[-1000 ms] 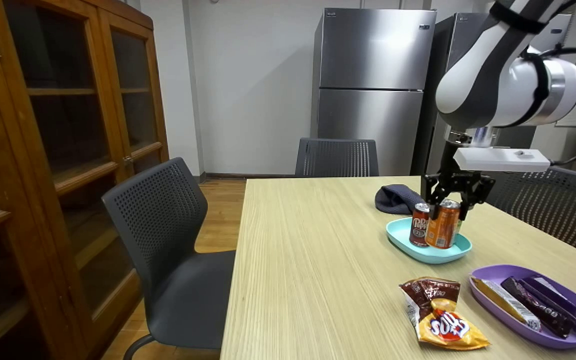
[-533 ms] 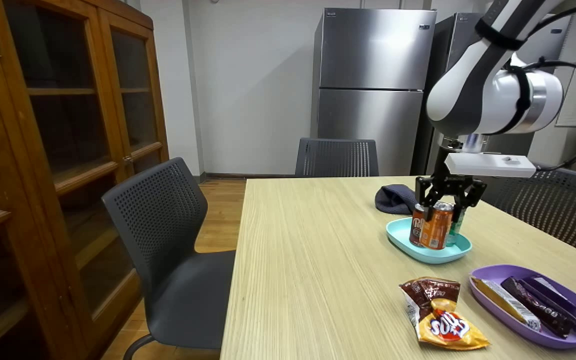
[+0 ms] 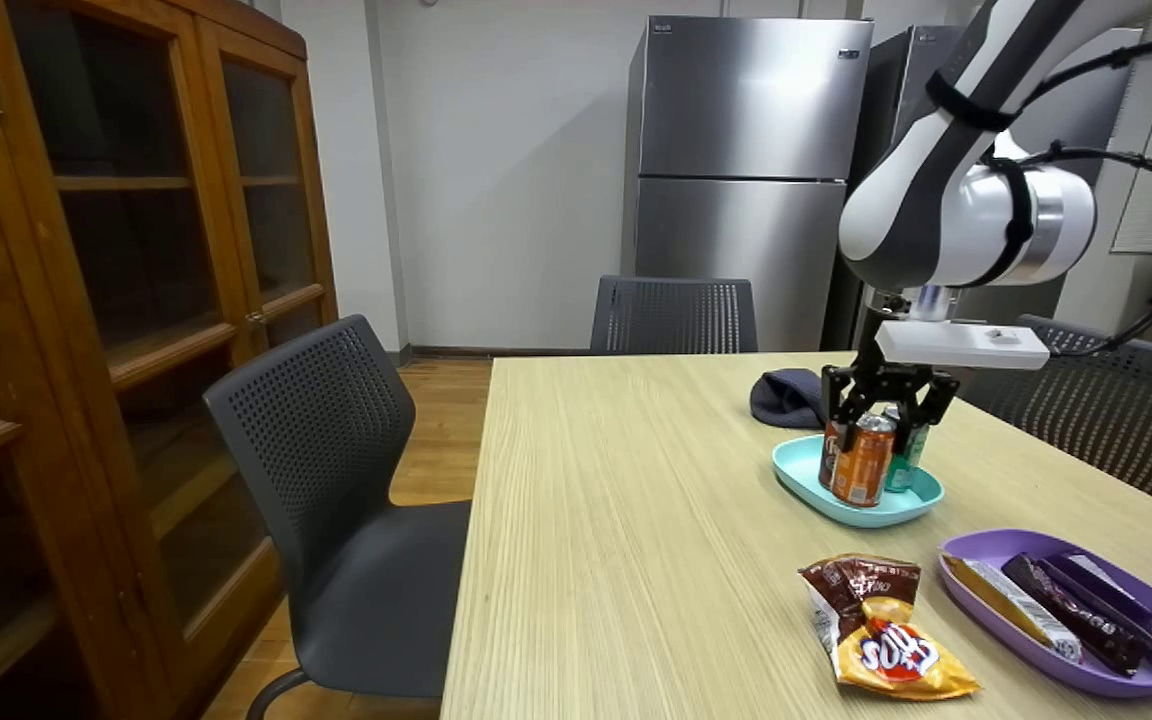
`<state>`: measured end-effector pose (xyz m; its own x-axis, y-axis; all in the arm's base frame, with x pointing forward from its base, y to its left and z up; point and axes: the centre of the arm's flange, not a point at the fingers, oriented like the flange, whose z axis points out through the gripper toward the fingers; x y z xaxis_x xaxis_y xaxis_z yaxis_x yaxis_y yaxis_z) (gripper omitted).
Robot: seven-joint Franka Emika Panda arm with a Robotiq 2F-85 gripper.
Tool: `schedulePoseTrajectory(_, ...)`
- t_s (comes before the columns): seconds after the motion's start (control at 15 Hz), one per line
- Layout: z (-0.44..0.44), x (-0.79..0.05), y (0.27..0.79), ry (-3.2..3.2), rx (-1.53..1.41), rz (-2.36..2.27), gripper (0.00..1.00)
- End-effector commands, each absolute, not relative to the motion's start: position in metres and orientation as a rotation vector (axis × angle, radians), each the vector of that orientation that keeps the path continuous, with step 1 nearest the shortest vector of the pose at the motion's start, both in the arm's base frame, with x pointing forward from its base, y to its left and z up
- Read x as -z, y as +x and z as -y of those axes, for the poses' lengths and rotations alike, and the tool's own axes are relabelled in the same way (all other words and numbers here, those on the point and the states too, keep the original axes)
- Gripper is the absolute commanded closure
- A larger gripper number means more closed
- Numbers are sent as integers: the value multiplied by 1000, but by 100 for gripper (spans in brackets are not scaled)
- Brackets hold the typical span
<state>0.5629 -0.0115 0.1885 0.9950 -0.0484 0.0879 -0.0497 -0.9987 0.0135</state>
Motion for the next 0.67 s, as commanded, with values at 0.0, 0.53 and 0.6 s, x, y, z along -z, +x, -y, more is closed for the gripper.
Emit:
schedulePoseTrajectory(0.0,12,-188,574,3142,-167,90,62)
schedulePoseTrajectory(0.53,11,-184,573,3138,-164,92,5)
schedulePoseTrajectory(0.6,11,-185,573,3138,-169,93,1)
